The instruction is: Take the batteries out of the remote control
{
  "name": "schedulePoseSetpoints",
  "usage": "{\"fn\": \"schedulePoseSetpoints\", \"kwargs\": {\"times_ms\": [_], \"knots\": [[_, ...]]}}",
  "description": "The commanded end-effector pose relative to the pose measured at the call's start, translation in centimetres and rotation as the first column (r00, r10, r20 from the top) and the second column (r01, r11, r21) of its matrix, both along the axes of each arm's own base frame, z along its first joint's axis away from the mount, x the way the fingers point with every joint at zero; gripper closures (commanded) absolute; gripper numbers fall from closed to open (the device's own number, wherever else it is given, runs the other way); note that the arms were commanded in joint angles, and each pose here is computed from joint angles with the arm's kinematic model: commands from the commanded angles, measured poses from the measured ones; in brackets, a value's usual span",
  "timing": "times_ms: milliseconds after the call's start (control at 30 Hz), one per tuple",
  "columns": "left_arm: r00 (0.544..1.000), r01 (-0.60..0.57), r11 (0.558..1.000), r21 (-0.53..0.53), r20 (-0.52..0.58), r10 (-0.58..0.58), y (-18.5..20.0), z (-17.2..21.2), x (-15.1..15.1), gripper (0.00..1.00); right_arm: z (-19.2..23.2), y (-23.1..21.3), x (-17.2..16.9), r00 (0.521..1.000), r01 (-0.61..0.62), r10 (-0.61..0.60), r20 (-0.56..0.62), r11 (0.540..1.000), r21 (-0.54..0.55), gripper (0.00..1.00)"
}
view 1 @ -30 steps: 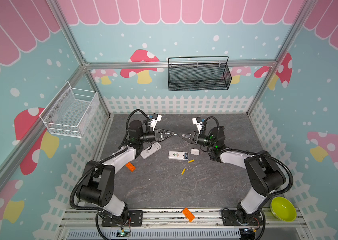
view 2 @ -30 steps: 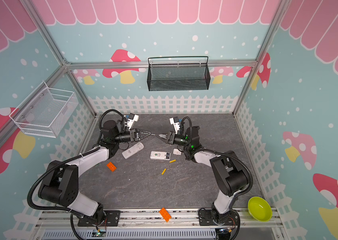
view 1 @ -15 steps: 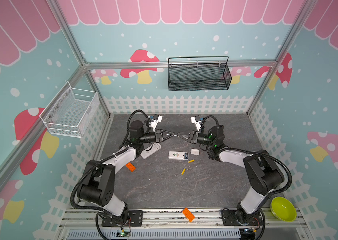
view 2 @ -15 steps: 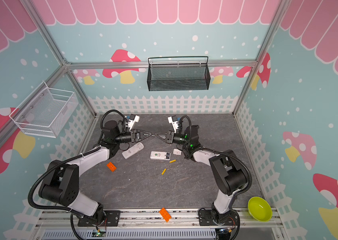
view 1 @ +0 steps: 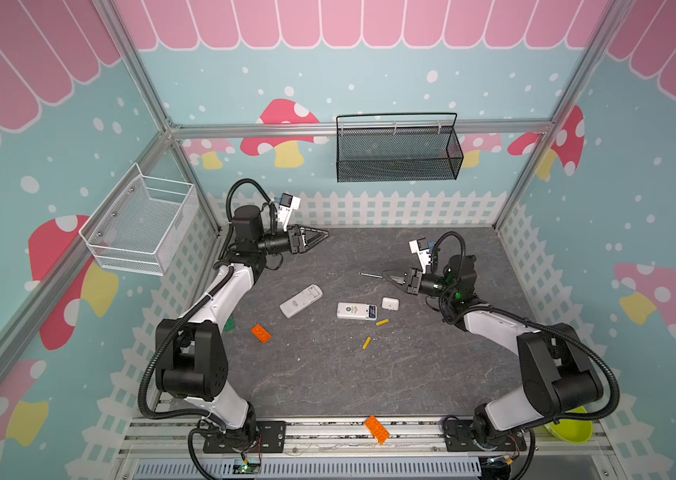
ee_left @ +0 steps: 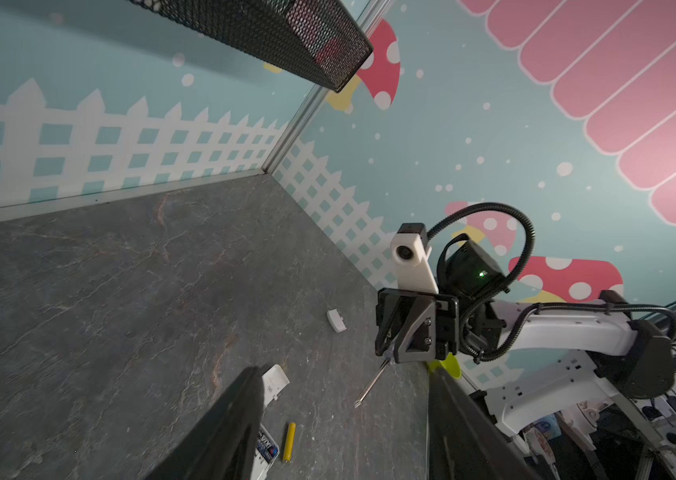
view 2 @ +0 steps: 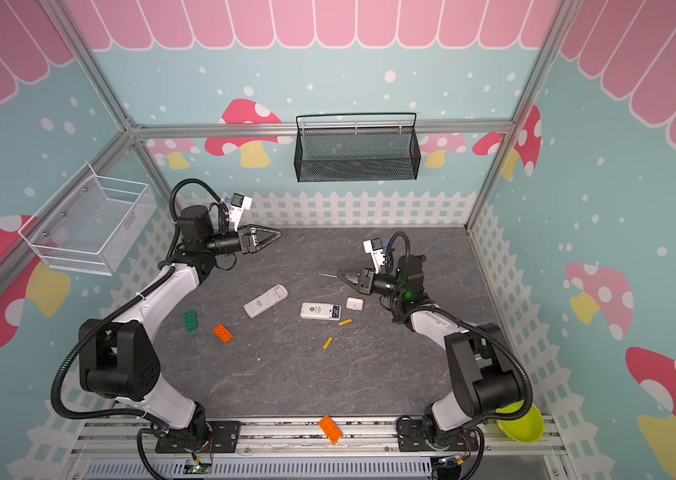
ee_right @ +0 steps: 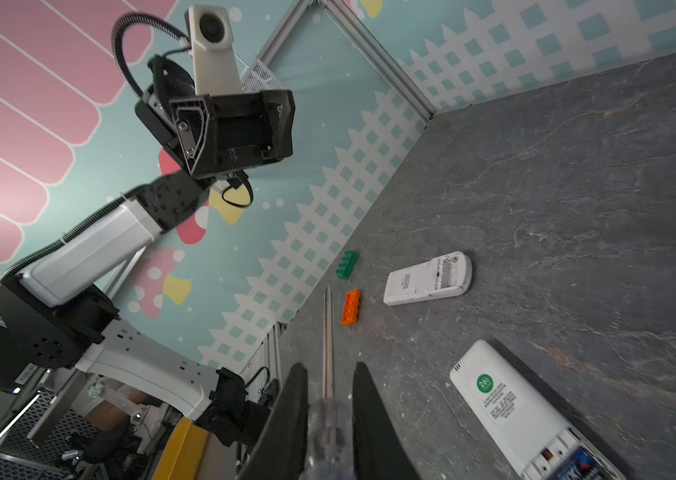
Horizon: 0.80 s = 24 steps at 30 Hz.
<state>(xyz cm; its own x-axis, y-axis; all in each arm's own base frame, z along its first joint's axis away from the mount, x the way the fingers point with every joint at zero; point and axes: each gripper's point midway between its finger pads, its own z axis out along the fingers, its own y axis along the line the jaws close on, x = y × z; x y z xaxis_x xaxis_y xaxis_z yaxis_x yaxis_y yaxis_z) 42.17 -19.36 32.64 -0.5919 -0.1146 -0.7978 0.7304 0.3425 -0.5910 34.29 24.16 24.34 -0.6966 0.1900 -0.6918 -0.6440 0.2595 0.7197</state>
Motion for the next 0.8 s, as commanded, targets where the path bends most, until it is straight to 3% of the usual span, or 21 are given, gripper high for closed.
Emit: {"fn": "schedulePoseSetpoints", "kwargs": {"times_ms": [0, 167, 300, 500, 767], "knots": [[0.999, 0.026, 0.973, 0.23, -0.05, -0.015, -0.5, -6.1, -0.7, 0.34, -1.5, -0.9, -0.4, 0.996, -0.002, 0.017, 0.087, 0.985, -0.171, 1.0], [0.992, 0.107, 0.954, 0.278, 0.034, -0.121, -1.6, -6.9, -1.8, 0.29, -1.6, -1.5, -1.0, 0.979, 0.003, 0.05, 0.197, 0.966, -0.258, 1.0], [0.95, 0.232, 0.914, 0.333, 0.125, -0.287, -4.2, -7.0, -5.1, 0.25, -0.9, -0.9, -1.6, 0.98, -0.059, 0.095, 0.176, 0.978, -0.201, 1.0], [0.901, 0.366, 0.872, 0.324, 0.111, -0.419, -7.7, -8.1, -8.9, 0.25, 0.3, -0.7, -2.3, 0.974, -0.085, 0.114, 0.196, 0.985, -0.153, 1.0], [0.879, 0.455, 0.86, 0.231, 0.037, -0.475, -9.2, -7.7, -11.1, 0.28, 1.4, 0.1, -4.7, 0.958, -0.18, 0.195, 0.209, 0.98, -0.09, 1.0]]}}
